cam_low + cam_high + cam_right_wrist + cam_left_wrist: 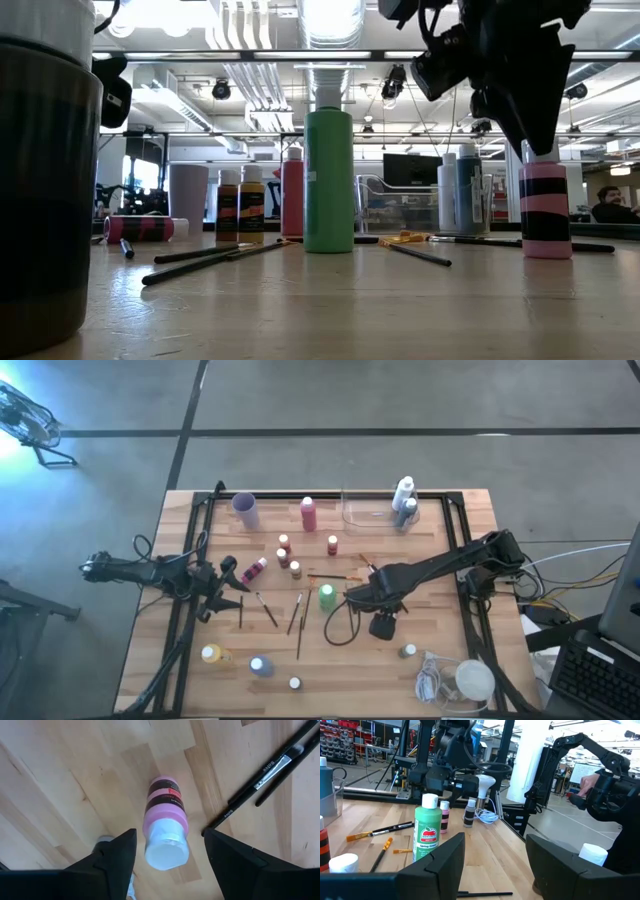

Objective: Pick & Place Paint Supplies
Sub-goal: Put the pink paint bottle into the transparent bin

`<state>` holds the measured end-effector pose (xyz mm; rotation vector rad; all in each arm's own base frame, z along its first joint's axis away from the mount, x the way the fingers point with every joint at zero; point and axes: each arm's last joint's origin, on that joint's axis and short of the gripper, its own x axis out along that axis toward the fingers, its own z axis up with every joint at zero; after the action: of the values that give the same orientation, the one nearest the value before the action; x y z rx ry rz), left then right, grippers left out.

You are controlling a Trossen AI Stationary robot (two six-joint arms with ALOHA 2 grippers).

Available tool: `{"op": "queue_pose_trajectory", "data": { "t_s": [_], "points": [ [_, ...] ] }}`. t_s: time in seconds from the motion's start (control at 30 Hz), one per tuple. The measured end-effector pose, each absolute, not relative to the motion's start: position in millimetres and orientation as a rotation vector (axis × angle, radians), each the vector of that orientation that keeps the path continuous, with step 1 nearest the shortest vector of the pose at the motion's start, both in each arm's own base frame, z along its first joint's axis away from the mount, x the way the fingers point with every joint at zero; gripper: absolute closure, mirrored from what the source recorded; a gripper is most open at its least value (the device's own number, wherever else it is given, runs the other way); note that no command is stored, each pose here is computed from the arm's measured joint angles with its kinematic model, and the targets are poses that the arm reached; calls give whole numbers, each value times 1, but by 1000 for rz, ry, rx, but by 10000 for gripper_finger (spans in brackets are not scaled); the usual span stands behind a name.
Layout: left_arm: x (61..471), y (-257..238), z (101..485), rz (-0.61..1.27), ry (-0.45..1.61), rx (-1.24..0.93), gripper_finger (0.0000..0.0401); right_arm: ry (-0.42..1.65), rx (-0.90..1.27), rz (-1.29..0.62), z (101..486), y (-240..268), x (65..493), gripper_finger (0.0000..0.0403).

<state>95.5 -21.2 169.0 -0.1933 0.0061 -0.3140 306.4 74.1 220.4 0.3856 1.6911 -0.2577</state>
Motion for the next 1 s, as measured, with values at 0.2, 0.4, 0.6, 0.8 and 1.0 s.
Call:
{"op": "queue_pose_trajectory", "data": {
  "t_s": [0.2, 0.4, 0.6, 0.8, 1.0],
  "points": [
    [96, -21, 169, -314, 6, -193, 185, 1691, 385, -258, 220, 74, 306, 165],
    [96, -21, 169, -314, 6, -193, 185, 1678, 354, -281, 220, 75, 306, 184],
    [96, -21, 169, -314, 6, -193, 185, 1619, 293, -316, 229, 86, 298, 184],
    [96, -21, 169, -314, 6, -193, 185, 1581, 310, -368, 234, 95, 283, 159],
    [95, -21, 169, -314, 6, -193, 185, 1450, 268, -452, 232, 111, 262, 135]
  ]
}}
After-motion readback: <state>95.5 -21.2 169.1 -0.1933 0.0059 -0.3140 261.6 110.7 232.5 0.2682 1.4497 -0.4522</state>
